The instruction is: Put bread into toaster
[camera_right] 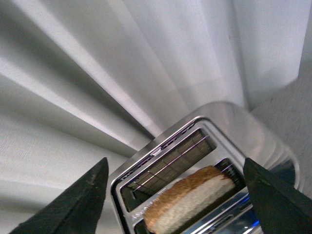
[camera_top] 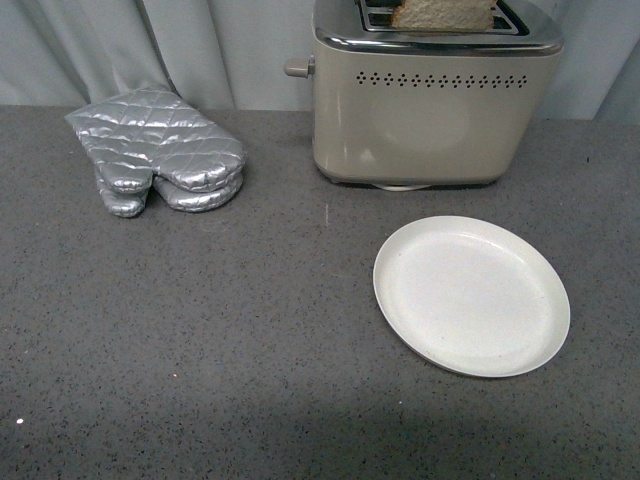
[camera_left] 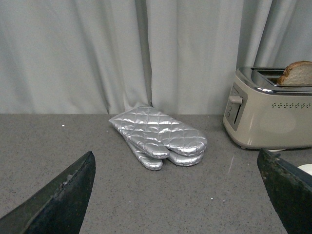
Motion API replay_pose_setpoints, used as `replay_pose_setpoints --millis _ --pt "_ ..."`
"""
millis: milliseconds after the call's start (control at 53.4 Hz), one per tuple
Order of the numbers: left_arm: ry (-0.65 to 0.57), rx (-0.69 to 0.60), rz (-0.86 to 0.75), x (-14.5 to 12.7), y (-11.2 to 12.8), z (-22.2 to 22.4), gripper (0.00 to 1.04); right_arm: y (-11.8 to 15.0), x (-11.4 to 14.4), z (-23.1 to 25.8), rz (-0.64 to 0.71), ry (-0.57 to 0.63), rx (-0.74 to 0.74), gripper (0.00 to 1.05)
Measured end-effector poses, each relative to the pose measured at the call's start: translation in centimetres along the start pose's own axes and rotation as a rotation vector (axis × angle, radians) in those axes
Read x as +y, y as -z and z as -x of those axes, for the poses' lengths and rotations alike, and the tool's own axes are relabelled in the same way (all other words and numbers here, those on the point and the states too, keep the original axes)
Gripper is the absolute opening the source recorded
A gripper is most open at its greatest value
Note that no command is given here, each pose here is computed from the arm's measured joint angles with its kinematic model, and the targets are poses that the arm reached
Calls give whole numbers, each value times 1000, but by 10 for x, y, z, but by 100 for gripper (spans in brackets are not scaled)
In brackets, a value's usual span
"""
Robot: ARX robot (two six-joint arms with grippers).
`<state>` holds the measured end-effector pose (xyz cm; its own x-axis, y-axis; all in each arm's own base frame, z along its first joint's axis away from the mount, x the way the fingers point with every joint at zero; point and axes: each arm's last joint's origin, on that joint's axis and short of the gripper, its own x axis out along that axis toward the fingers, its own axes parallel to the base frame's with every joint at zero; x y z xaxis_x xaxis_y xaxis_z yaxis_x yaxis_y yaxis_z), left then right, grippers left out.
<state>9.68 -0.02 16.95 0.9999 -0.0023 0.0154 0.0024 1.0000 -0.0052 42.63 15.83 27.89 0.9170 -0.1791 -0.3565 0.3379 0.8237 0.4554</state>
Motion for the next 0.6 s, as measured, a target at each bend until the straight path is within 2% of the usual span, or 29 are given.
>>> replay_pose_setpoints --millis 94,187,262,318,375,431,487,599 --pt "0 0 0 0 0 0 98 -2 -18 23 128 -31 -95 96" --pt "0 0 0 0 0 0 98 -1 -48 49 288 -41 -205 94" --pt "0 0 0 0 0 0 98 3 -73 61 378 -75 -236 94" --pt "0 0 0 0 0 0 98 6 -98 72 428 -186 -268 85" --pt "-1 0 0 0 0 0 98 13 -132 91 468 -273 -312 73" --pt "0 0 0 0 0 0 98 19 -158 107 492 -286 -328 60" --pt "1 0 0 0 0 0 98 25 -171 114 506 -285 -322 51" --pt "0 0 0 0 0 0 98 41 -203 129 537 -276 -285 24"
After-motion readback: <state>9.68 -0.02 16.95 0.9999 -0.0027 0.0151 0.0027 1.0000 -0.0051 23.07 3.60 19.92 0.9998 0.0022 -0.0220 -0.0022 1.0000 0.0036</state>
